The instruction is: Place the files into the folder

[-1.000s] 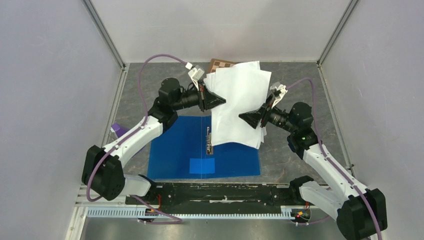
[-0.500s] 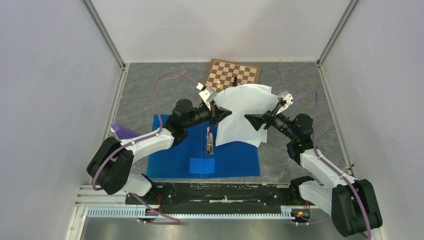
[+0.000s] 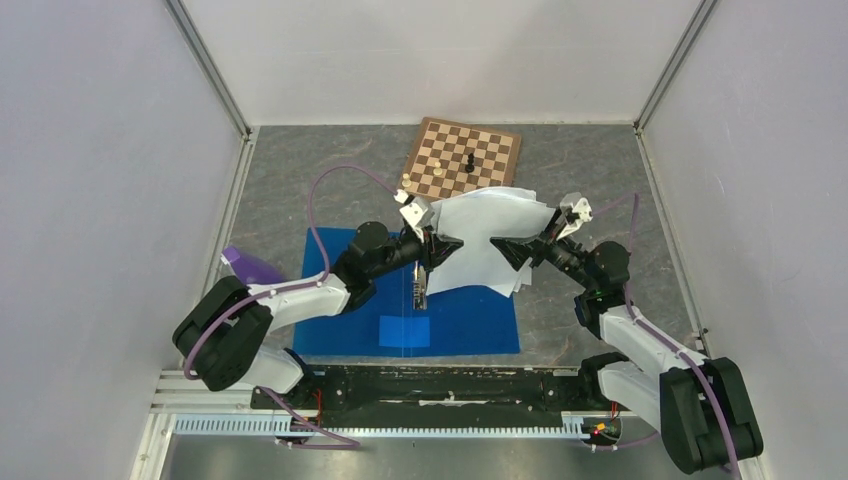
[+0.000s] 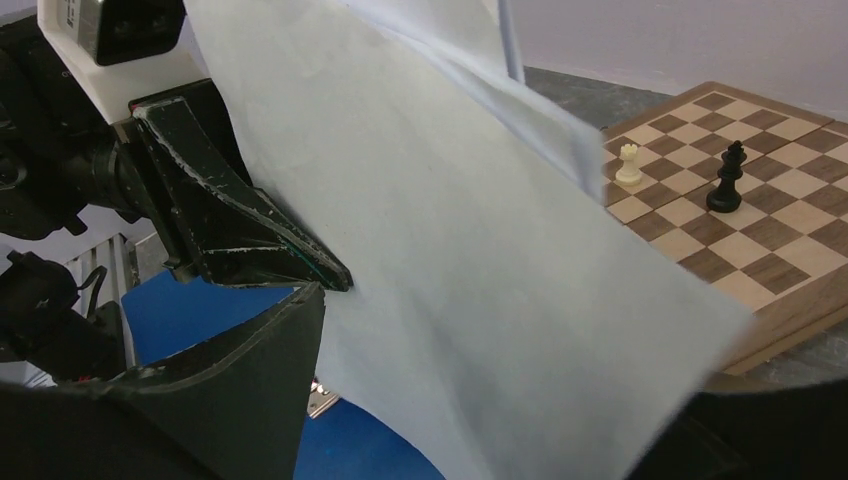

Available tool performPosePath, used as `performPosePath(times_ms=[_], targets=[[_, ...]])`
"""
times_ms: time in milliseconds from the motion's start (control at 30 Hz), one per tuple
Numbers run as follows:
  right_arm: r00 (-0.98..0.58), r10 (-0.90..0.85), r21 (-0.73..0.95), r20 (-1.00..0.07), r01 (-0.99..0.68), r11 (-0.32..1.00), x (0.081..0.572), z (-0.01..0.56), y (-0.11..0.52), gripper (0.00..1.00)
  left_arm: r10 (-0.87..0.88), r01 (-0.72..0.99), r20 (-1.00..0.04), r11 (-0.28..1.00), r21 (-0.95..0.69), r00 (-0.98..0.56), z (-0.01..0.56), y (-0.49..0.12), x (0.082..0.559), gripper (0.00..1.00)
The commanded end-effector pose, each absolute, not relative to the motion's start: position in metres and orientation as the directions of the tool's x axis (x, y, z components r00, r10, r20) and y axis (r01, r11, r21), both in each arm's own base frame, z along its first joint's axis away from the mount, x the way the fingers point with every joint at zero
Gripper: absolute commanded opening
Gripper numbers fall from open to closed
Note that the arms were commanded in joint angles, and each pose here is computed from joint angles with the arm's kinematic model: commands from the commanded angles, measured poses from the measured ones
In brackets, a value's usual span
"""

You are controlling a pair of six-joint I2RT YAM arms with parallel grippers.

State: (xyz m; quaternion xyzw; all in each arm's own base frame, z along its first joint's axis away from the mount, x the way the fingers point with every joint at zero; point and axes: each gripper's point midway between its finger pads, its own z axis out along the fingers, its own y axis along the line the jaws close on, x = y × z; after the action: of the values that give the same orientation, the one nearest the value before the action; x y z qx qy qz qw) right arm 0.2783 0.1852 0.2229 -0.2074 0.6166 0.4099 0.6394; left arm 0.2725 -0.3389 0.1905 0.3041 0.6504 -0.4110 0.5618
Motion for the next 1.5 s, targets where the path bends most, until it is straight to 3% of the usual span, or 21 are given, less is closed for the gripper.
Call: performPosePath(times_ms=[0, 133, 333, 633, 1067, 1467], targets=[[-0.051, 0.302, 0.218, -0.952, -0.807, 0.549, 0.267, 0.231, 0.186, 0.73, -0.082, 0.851, -0.994, 0.515, -0.106, -0.075, 0.208, -0.332, 0.274, 0.35], [-0.07, 0.323, 0.239, -0.944, -0.818, 0.524, 0.262, 0.229, 0.188, 0.72, -0.1, 0.837, -0.991, 0.531, -0.133, -0.093, 0.202, -0.331, 0.269, 0.47], [-0.092, 0.343, 0.261, -0.935, -0.832, 0.489, 0.255, 0.228, 0.191, 0.72, -0.15, 0.817, -0.986, 0.557, -0.149, -0.077, 0.203, -0.325, 0.265, 0.52], [-0.113, 0.334, 0.274, -0.936, -0.831, 0.484, 0.253, 0.219, 0.196, 0.72, -0.229, 0.779, -0.972, 0.599, -0.183, -0.052, 0.208, -0.312, 0.266, 0.55], [-0.126, 0.291, 0.27, -0.948, -0.802, 0.532, 0.252, 0.197, 0.197, 0.72, -0.282, 0.803, -0.956, 0.551, -0.226, -0.075, 0.201, -0.332, 0.255, 0.54], [-0.125, 0.302, 0.275, -0.945, -0.804, 0.528, 0.251, 0.198, 0.197, 0.72, -0.292, 0.812, -0.952, 0.532, -0.24, -0.091, 0.201, -0.348, 0.253, 0.48]])
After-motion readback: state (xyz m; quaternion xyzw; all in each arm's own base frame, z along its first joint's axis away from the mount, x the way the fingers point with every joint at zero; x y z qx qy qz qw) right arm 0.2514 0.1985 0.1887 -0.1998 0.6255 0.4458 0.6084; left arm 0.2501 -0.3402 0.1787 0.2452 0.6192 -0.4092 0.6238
